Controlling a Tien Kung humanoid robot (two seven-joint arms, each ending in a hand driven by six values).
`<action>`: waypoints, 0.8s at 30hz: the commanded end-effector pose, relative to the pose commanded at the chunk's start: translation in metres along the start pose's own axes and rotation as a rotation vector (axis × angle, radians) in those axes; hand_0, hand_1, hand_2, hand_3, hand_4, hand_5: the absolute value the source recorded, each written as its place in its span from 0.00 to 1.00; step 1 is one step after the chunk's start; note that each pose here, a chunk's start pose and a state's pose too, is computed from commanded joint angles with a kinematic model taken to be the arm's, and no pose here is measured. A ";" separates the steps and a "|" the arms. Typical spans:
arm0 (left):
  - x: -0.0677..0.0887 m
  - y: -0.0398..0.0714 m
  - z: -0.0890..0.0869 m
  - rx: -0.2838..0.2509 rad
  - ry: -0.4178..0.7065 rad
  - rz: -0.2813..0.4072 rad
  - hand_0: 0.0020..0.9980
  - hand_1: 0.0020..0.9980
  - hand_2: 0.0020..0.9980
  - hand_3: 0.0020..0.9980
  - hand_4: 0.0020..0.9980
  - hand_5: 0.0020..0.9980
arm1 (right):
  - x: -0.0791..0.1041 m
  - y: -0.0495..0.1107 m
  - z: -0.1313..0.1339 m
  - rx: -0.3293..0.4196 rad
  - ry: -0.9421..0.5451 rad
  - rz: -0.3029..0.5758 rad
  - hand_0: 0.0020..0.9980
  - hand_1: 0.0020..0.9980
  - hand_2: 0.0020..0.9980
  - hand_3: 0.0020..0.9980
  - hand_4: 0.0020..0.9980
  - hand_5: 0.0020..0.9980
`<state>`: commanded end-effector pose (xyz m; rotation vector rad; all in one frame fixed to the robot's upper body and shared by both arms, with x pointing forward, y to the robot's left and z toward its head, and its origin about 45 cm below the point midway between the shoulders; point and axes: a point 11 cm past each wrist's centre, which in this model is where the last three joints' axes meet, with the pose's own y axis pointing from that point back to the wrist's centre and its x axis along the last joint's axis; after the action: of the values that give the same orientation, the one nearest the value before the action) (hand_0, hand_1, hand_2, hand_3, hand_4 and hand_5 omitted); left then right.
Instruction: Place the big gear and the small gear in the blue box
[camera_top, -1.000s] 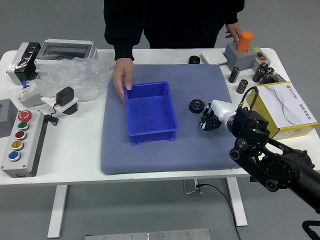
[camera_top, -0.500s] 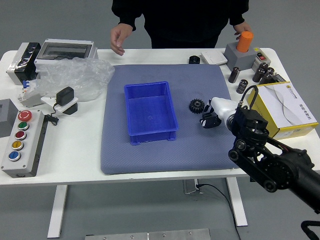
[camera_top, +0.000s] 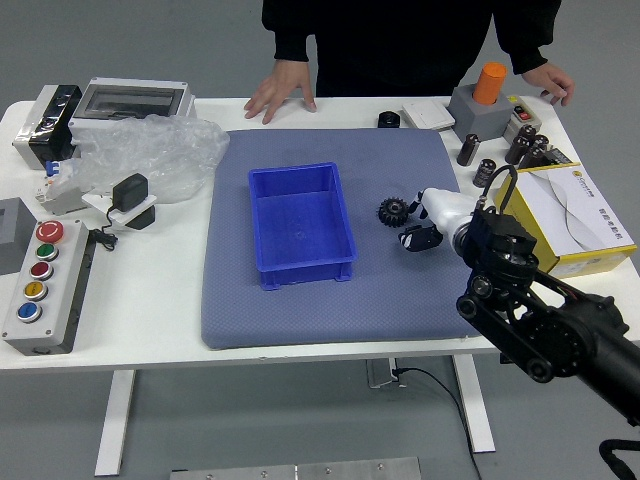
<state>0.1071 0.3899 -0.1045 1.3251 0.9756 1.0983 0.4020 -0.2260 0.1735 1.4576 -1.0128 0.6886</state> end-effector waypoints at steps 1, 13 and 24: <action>0.000 0.000 0.000 0.000 0.000 0.000 0.81 0.79 0.80 0.83 0.64 0.29 | -0.001 0.000 0.001 -0.002 -0.001 -0.003 0.63 0.57 0.73 0.78 0.73 0.36; -0.001 0.000 -0.001 0.001 0.000 -0.001 0.81 0.79 0.80 0.83 0.63 0.29 | -0.007 -0.004 0.006 -0.025 -0.013 -0.011 0.63 0.55 0.71 0.74 0.73 0.37; -0.002 -0.001 -0.002 0.004 -0.003 -0.004 0.81 0.79 0.80 0.83 0.63 0.29 | -0.015 -0.006 0.009 -0.040 -0.020 -0.019 0.62 0.55 0.71 0.73 0.74 0.37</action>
<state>0.1052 0.3883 -0.1054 1.3271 0.9779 1.0917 0.3992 -0.2318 0.1559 1.4403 -1.0216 0.6376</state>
